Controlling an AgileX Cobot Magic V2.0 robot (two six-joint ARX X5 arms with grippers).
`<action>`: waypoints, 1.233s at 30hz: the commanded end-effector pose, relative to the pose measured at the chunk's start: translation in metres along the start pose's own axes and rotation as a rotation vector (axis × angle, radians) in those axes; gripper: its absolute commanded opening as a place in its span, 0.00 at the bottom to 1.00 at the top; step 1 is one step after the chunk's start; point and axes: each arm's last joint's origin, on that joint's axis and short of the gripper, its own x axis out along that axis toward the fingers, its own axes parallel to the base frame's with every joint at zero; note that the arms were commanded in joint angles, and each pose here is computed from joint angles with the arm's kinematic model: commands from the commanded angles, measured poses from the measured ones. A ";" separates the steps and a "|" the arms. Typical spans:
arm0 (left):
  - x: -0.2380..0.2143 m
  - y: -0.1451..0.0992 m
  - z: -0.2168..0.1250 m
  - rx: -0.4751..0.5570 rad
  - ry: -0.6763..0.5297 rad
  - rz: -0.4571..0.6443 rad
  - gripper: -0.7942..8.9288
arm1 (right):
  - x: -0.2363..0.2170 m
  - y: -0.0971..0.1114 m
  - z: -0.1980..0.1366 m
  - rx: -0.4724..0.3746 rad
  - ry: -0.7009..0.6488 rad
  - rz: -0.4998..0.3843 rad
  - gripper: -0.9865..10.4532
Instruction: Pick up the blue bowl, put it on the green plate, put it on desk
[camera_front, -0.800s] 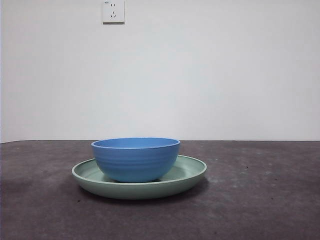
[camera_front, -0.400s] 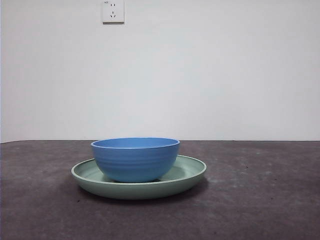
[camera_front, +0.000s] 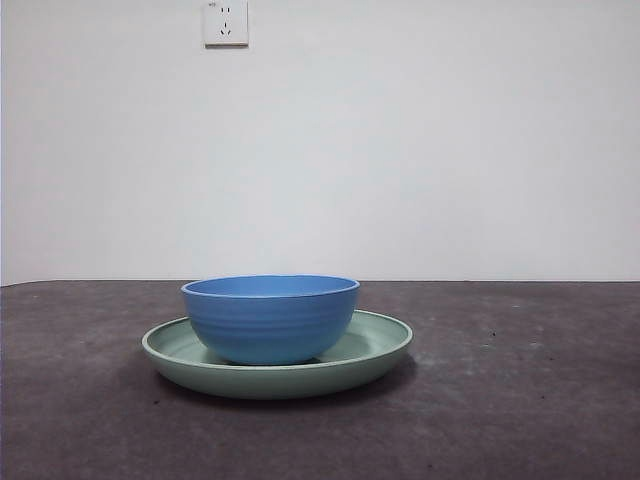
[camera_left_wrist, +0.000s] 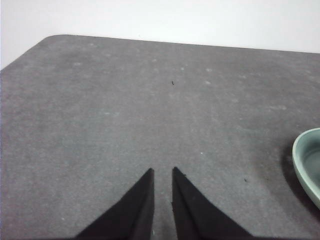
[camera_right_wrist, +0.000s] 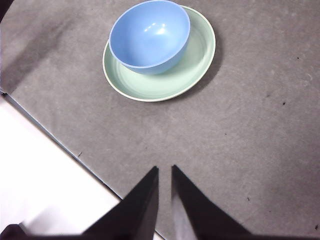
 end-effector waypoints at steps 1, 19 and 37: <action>0.001 0.001 -0.005 0.001 -0.007 0.006 0.14 | -0.001 0.002 0.003 -0.003 -0.013 0.009 0.12; 0.002 0.001 -0.008 0.016 -0.008 0.006 0.14 | -0.001 0.002 0.003 -0.003 -0.013 0.009 0.12; 0.002 0.001 -0.007 0.016 -0.008 0.007 0.14 | 0.011 -0.023 -0.015 -0.075 -0.216 -0.116 0.12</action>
